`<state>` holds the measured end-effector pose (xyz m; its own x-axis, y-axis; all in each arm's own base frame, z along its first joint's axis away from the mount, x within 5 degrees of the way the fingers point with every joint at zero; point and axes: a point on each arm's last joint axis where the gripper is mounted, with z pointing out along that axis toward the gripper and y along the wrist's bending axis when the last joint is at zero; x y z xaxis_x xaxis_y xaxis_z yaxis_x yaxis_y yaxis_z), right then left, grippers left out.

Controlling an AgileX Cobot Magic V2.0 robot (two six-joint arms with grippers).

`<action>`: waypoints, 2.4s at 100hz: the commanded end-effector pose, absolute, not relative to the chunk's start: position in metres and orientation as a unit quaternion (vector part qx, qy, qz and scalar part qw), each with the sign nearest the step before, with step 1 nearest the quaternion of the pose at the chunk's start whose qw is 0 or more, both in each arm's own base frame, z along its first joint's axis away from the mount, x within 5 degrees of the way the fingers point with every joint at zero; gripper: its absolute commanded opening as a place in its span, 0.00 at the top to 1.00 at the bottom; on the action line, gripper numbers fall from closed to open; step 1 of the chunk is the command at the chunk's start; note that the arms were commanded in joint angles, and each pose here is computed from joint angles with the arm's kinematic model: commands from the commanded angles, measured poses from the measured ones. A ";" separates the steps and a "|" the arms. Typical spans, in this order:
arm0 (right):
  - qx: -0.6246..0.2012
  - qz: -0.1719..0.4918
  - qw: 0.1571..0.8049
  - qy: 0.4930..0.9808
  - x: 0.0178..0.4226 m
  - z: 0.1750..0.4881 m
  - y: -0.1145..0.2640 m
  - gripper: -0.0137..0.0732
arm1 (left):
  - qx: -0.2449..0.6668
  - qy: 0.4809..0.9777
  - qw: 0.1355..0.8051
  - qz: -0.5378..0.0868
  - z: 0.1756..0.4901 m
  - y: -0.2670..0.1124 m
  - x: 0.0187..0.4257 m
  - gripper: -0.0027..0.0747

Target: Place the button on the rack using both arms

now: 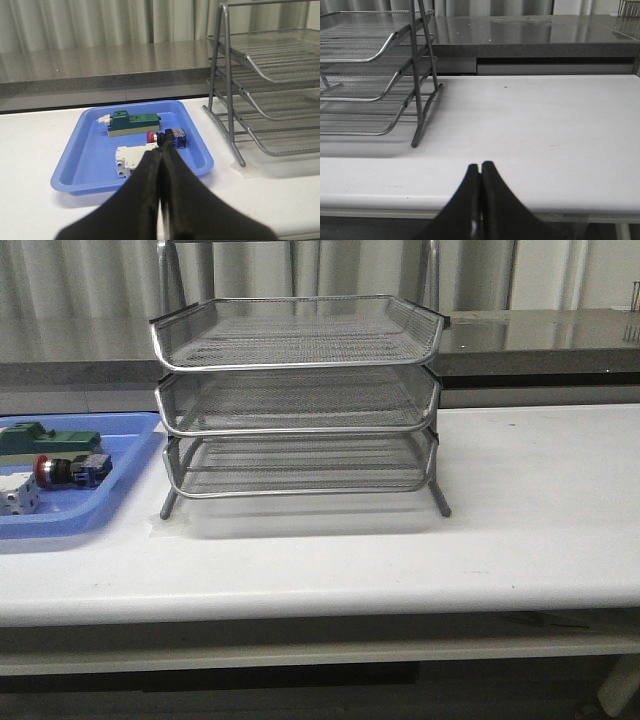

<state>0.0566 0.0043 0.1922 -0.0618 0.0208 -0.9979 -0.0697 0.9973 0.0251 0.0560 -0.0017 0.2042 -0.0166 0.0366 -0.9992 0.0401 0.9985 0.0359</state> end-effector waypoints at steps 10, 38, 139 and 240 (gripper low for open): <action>-0.014 0.026 0.726 0.687 0.055 0.207 0.003 0.91 | 0.026 0.695 0.718 -0.009 0.194 -0.003 0.056 0.99; -0.014 0.026 0.726 0.687 0.055 0.207 0.003 0.91 | 0.026 0.695 0.718 -0.009 0.194 -0.003 0.056 0.99; -0.007 0.052 0.706 0.707 0.051 0.299 0.005 0.91 | 0.026 0.695 0.718 -0.009 0.194 -0.003 0.056 0.99; 0.151 0.247 0.406 0.867 0.208 0.301 0.035 0.78 | 0.026 0.695 0.718 -0.009 0.194 -0.003 0.056 0.99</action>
